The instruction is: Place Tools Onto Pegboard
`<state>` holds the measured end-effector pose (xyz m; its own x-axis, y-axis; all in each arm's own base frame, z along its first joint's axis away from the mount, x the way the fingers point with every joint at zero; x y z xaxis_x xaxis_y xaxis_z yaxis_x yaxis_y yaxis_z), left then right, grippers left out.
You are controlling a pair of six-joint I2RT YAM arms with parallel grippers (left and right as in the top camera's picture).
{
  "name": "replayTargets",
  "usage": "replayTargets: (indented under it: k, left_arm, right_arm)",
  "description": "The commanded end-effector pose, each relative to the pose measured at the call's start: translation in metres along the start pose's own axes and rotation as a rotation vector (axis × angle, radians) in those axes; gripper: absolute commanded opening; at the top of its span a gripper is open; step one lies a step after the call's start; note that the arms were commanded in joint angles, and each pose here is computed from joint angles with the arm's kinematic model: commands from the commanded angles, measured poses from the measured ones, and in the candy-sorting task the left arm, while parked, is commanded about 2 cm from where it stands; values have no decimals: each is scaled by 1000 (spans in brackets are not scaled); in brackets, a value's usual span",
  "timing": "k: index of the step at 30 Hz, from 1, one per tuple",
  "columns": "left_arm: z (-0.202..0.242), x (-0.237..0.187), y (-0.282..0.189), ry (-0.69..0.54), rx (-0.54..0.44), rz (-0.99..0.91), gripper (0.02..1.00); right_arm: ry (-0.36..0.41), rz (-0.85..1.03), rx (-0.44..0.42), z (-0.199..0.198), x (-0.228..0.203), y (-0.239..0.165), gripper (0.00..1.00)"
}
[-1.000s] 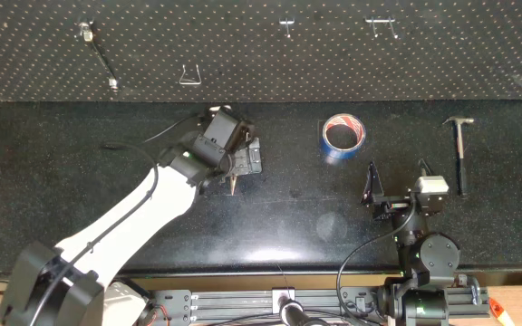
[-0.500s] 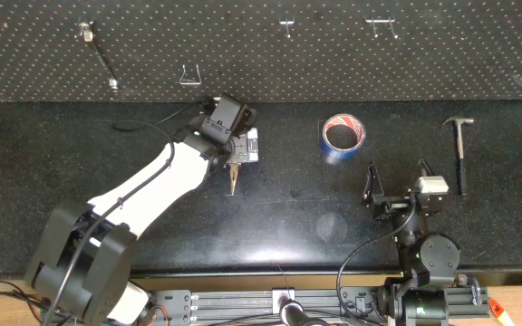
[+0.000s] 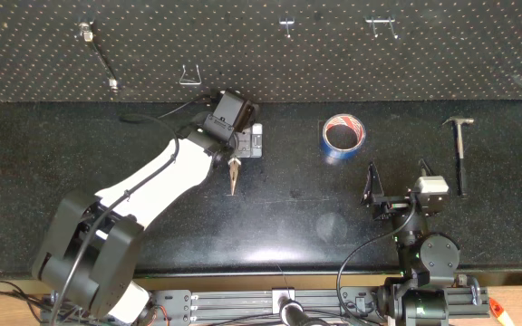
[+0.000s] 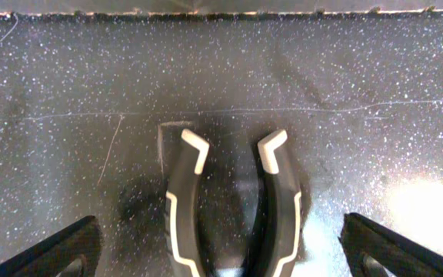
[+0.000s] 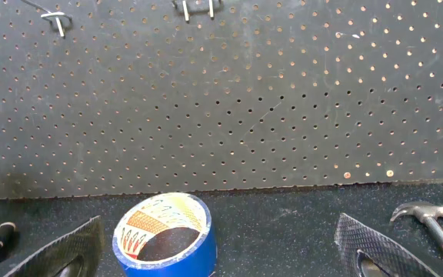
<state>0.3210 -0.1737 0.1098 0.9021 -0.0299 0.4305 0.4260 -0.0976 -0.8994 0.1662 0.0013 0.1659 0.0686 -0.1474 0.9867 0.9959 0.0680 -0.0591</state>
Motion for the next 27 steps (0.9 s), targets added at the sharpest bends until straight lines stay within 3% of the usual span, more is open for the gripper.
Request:
replayTargets:
  k: [1, 17, 27]
  left_arm:
    - [-1, 5, 4, 14, 27, -12, 996]
    - [-6, -5, 18, 9, 42, 28, 998]
    - [-6, -6, 19, -26, 44, 30, 702]
  right_arm:
    - [15, 0, 5, 0, -1, 0, 976]
    - [15, 0, 5, 0, -1, 0, 976]
    - [15, 0, 5, 0, -1, 0, 976]
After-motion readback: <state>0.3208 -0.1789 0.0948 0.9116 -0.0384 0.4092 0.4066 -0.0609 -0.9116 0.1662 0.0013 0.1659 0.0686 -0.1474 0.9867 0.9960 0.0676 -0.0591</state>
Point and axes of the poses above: each gripper's point midway between its finger pads, its own y axis out along the fingers, its own z axis along the line the jaws close on, x = y × z, the point moved 8 cm from there along -y, back along the fingers, and after that the axes turned 3 degrees about y, right-handed, at the moved point
